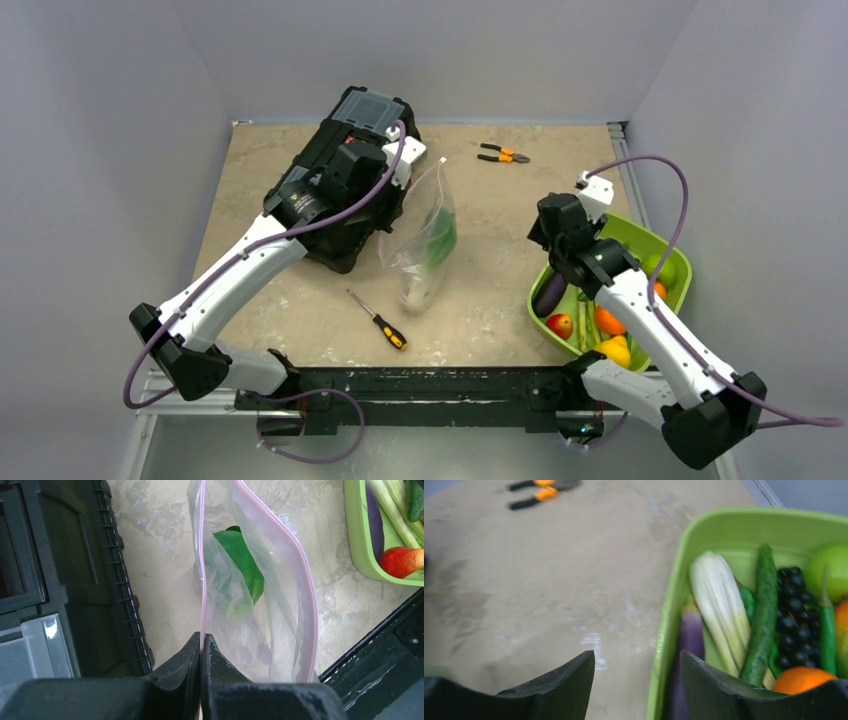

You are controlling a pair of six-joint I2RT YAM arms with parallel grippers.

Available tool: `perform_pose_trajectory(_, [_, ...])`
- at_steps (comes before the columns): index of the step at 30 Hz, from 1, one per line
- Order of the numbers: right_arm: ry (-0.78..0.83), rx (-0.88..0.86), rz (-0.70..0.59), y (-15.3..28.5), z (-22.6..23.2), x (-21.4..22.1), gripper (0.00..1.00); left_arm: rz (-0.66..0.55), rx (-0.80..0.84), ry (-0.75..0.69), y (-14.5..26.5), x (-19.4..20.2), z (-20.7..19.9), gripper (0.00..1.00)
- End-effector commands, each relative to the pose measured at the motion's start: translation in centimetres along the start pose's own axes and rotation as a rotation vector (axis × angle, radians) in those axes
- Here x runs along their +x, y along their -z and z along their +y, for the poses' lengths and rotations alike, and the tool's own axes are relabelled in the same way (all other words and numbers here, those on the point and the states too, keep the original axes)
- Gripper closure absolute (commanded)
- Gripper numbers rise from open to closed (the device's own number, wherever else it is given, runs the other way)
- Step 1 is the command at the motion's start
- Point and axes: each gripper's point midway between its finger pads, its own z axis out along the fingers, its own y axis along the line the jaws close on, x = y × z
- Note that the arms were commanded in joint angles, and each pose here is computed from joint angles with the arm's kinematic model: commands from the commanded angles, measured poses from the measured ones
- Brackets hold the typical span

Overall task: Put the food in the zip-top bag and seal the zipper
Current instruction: Pick up the fake fruit from the bin.

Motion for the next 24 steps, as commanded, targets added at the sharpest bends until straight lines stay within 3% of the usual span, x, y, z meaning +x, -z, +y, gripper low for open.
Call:
perform_pose_trajectory(1, [-0.15,0.117,0.053,-1.3,-3.4,1.6,0.39,-0.063,-0.02,0.017,0.7,-1.2,0.4,1.0])
perform_pose_trajectory(4, [-0.193,0.073,0.136,-0.3,-3.6,3.8,0.39,-0.06,-0.021,0.017,0.7,-1.1,0.4,1.0])
perform_pose_trajectory(12, [-0.321,0.312,0.38,4.8,-9.2,10.1,0.38,-0.056,0.008,0.027,0.6,-1.0,-0.3,1.0])
perform_pose_trajectory(18, [-0.339,0.313,0.399,5.2,-10.3,12.2,0.37,-0.058,0.01,0.024,0.3,-0.8,-0.4,1.0])
perform_pose_trajectory(20, [-0.339,0.336,0.396,5.1,-10.4,12.1,0.29,-0.043,0.001,0.023,0.0,-0.6,-0.3,1.0])
perform_pose_trajectory(24, [-0.277,0.376,0.472,4.2,-10.2,13.9,0.27,-0.041,0.013,0.023,0.0,-0.6,-0.5,1.0])
